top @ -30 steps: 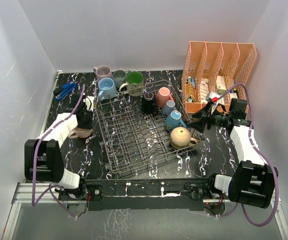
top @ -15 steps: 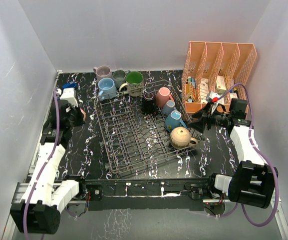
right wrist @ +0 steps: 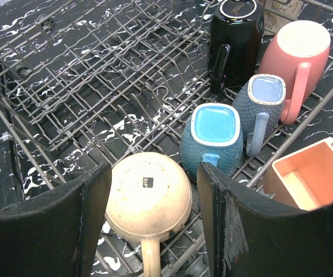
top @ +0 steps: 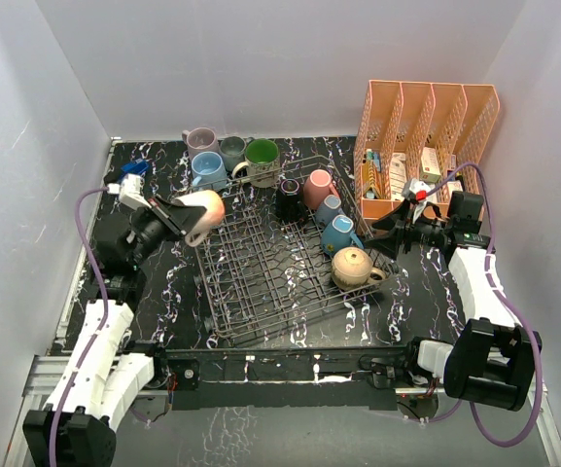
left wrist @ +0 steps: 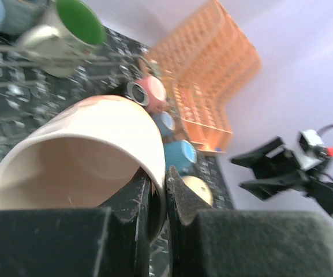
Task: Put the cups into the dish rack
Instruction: Pick up the cup at the center of the board.
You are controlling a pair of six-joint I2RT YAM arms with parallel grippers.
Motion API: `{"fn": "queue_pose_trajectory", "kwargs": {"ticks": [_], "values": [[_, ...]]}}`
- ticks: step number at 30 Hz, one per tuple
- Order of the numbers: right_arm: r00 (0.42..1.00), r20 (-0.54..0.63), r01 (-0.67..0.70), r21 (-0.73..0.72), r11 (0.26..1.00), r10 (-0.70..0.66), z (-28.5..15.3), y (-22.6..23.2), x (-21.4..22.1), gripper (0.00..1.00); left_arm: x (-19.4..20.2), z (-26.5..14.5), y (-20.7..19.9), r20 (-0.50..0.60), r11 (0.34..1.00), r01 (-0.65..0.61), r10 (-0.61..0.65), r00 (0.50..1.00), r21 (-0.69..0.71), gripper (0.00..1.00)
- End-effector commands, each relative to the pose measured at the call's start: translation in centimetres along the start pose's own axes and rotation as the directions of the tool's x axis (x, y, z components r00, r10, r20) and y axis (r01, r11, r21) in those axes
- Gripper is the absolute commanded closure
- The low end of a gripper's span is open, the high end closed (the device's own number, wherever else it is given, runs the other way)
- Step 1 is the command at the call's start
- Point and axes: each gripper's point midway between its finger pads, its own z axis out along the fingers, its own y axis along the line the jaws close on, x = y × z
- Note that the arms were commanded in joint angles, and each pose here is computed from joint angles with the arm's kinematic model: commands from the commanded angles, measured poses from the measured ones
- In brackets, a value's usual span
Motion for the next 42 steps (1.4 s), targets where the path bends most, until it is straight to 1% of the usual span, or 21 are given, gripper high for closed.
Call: {"fn": "queue_pose_trajectory", "kwargs": {"ticks": [1,5,8,14,19,23,26,27,29,31,35,36,37,38,42], "values": [[0.997,0.046,0.067,-0.029,0.997,-0.066,-0.1,0.6,-1.1,0.37,-0.6,-0.9,-9.0,0.021,0.897,0.131,-0.154,0.988,0.423,1.00],[0.996,0.064,0.066,-0.055,0.996,-0.063,0.0,1.0,-1.2,0.37,1.9,-0.2,-11.8,-0.011,0.864,0.131,-0.144,0.989,0.486,1.00],[0.996,0.071,0.063,-0.065,0.996,-0.058,0.0,1.2,-1.3,0.37,3.1,0.1,-14.6,-0.022,0.814,0.138,-0.153,0.988,0.565,1.00],[0.994,0.099,0.057,-0.103,0.993,-0.047,0.0,1.9,-1.9,0.37,4.6,1.3,-18.3,-0.021,0.739,0.157,-0.189,0.982,0.655,1.00],[0.990,0.134,0.060,-0.164,0.985,-0.038,0.1,2.9,-2.3,0.36,4.0,2.1,-21.0,0.011,0.683,0.142,-0.215,0.976,0.717,1.00],[0.988,0.142,0.089,-0.206,0.974,-0.060,0.7,3.8,-3.2,0.35,2.8,2.1,-23.1,0.048,0.631,0.122,-0.246,0.968,0.766,1.00],[0.987,0.140,0.113,-0.240,0.964,-0.080,1.4,4.3,-4.7,0.31,2.1,2.0,-24.4,0.066,0.593,0.118,-0.279,0.958,0.796,1.00],[0.987,0.138,0.118,-0.248,0.961,-0.086,1.6,4.4,-5.2,0.26,1.9,2.0,-24.8,0.068,0.580,0.118,-0.288,0.955,0.806,1.00],[0.984,0.139,0.142,-0.265,0.954,-0.108,2.1,4.6,-6.3,0.12,1.4,1.8,-25.7,0.071,0.553,0.116,-0.305,0.950,0.825,1.00],[0.978,0.150,0.182,-0.279,0.943,-0.145,2.5,4.8,-7.5,0.03,1.0,1.7,-26.5,0.068,0.528,0.118,-0.320,0.945,0.841,1.00],[0.975,0.161,0.199,-0.324,0.925,-0.153,3.6,5.1,-10.5,0.01,-0.2,0.8,-28.3,0.067,0.454,0.115,-0.366,0.928,0.884,1.00],[0.980,0.153,0.173,-0.329,0.929,-0.128,3.9,5.2,-11.4,0.01,-0.5,0.6,-28.6,0.064,0.433,0.115,-0.378,0.923,0.894,1.00],[0.976,0.162,0.191,-0.326,0.926,-0.145,4.3,5.2,-12.1,0.01,-1.1,0.1,-29.1,0.062,0.406,0.113,-0.393,0.917,0.907,1.00],[0.981,0.158,0.159,-0.339,0.927,-0.111,4.7,5.7,-12.9,0.01,-1.1,0.2,-29.4,0.049,0.390,0.123,-0.402,0.914,0.913,1.00],[0.982,0.182,0.114,-0.347,0.931,-0.052,5.1,6.0,-14.8,0.01,-1.7,-0.6,-30.7,-0.001,0.302,0.147,-0.435,0.900,0.942,1.00]]}}
